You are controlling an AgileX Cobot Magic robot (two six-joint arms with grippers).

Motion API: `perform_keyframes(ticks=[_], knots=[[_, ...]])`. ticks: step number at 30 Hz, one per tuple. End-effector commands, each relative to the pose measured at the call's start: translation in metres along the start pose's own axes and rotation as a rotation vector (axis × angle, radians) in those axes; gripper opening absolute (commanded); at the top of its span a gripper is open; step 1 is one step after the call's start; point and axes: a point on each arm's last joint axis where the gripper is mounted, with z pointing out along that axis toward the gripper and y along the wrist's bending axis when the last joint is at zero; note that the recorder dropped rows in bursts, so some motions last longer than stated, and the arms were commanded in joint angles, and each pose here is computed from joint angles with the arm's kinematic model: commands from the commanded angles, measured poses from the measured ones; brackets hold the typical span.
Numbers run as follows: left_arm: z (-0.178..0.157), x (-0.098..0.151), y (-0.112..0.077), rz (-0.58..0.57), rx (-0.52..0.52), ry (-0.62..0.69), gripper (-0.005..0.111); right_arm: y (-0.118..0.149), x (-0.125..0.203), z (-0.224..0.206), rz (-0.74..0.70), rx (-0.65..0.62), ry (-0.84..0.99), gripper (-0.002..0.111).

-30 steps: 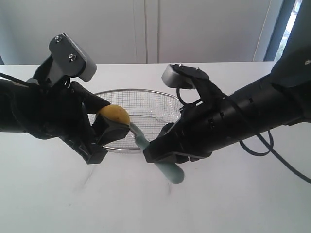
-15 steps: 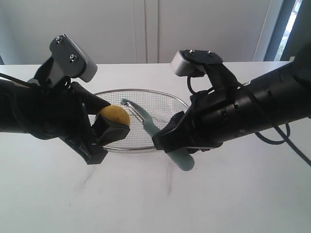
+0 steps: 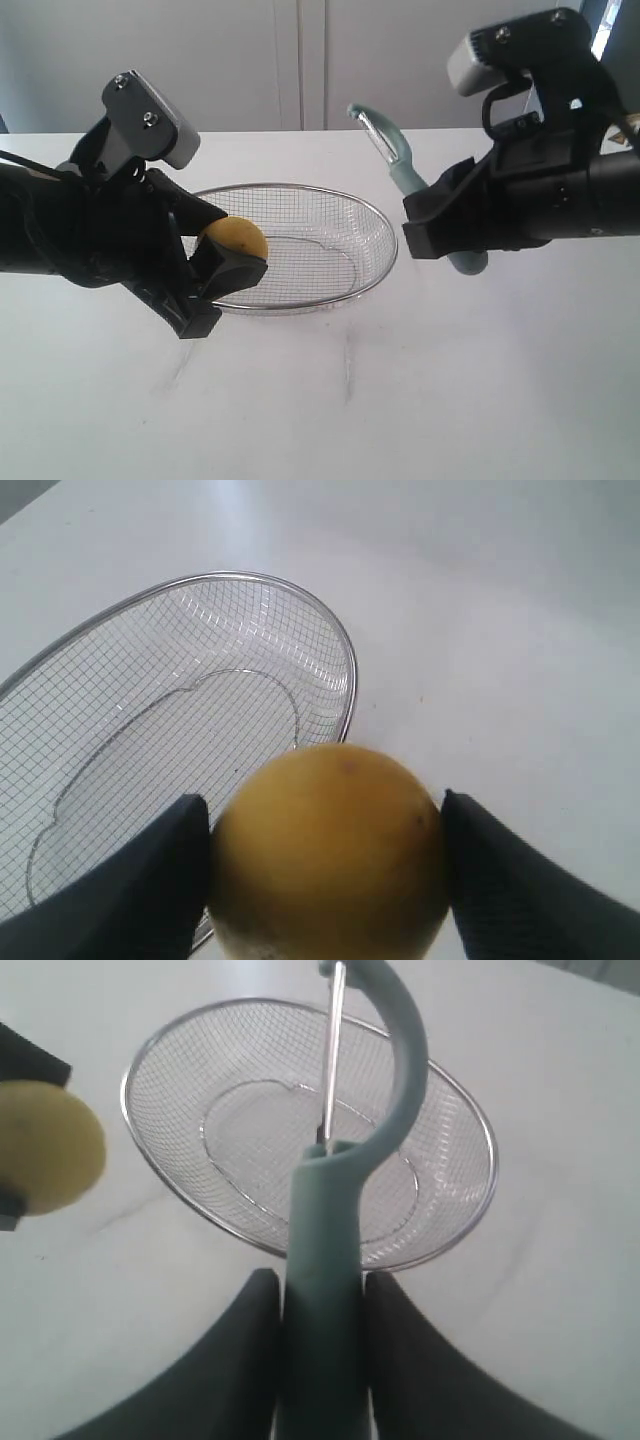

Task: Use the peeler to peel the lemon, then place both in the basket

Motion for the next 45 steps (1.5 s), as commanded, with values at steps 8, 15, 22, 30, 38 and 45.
perform_keyframes(ticks=[8,15,22,30,38,45], knots=[[-0.001,0.000,0.000,-0.020,0.006,-0.005,0.000,-0.014,0.030,0.065,0.070,0.030,0.219,0.000],[-0.001,0.000,0.000,-0.020,0.006,-0.005,0.000,-0.010,0.036,0.087,0.134,-0.042,0.311,0.000],[-0.001,0.000,0.000,-0.020,0.006,-0.005,0.000,0.002,0.040,0.095,0.148,-0.192,0.341,0.000],[-0.001,0.000,0.000,-0.020,0.006,-0.005,0.000,0.016,0.042,0.103,0.174,-0.374,0.346,0.000],[-0.001,0.001,-0.001,-0.020,0.016,0.001,0.000,0.021,0.041,0.102,0.208,-0.432,0.349,0.000],[-0.001,0.002,-0.005,-0.020,0.054,0.018,0.000,0.027,0.039,0.099,0.225,-0.515,0.335,0.000]])
